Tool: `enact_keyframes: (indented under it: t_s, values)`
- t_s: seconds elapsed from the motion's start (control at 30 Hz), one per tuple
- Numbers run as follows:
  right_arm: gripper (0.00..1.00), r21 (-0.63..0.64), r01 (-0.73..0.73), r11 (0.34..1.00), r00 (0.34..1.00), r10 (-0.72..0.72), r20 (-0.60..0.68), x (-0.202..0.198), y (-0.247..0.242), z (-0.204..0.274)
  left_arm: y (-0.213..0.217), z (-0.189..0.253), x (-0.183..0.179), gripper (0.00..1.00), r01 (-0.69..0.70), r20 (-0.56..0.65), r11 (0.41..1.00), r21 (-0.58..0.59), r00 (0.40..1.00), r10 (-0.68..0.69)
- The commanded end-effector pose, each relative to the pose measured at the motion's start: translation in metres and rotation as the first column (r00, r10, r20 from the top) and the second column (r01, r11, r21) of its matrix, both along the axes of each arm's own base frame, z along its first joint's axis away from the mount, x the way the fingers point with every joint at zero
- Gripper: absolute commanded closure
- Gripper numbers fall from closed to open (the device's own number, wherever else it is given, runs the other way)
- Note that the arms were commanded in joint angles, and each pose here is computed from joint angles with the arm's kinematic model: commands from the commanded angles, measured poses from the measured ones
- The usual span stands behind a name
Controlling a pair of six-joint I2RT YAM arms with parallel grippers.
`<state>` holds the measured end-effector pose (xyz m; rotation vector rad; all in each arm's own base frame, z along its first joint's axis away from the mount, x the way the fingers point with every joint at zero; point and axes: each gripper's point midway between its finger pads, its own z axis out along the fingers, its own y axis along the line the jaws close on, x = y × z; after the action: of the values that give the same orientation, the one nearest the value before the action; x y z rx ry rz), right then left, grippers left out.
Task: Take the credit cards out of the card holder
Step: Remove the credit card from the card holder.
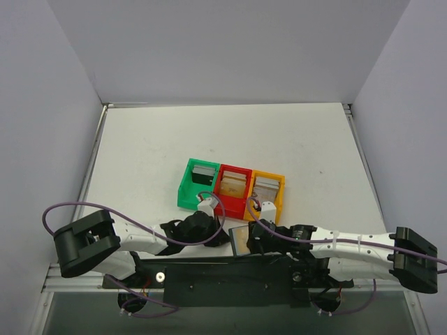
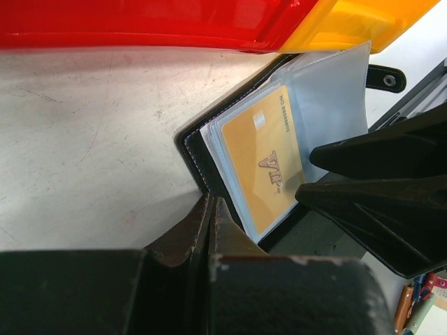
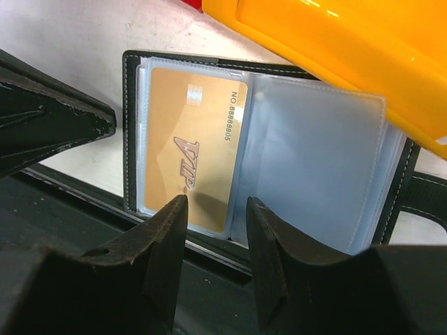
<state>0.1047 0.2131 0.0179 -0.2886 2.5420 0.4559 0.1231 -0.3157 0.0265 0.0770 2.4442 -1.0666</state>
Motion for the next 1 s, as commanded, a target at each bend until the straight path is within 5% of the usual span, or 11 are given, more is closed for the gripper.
enact_keyframes:
  t_s: [0.0, 0.33, 0.97]
  values:
    - [0.64, 0.117, 0.011, 0.993, 1.000, -0.011, -0.001, 0.003, 0.014, 0.011, -0.005, 0.016, 0.003, 1.00, 0.005, 0.041, 0.999, -0.048, 0.999, -0.003]
    - [0.63, 0.145, 0.045, 0.988, 0.999, -0.043, -0.017, 0.006, 0.007, 0.008, -0.017, 0.049, 0.010, 1.00, 0.009, 0.091, 0.991, -0.132, 0.996, 0.003]
    - [0.61, 0.218, 0.059, 0.974, 0.998, -0.054, -0.028, 0.010, 0.009, 0.010, -0.034, 0.014, 0.010, 1.00, 0.044, 0.037, 0.998, -0.052, 0.998, -0.042]
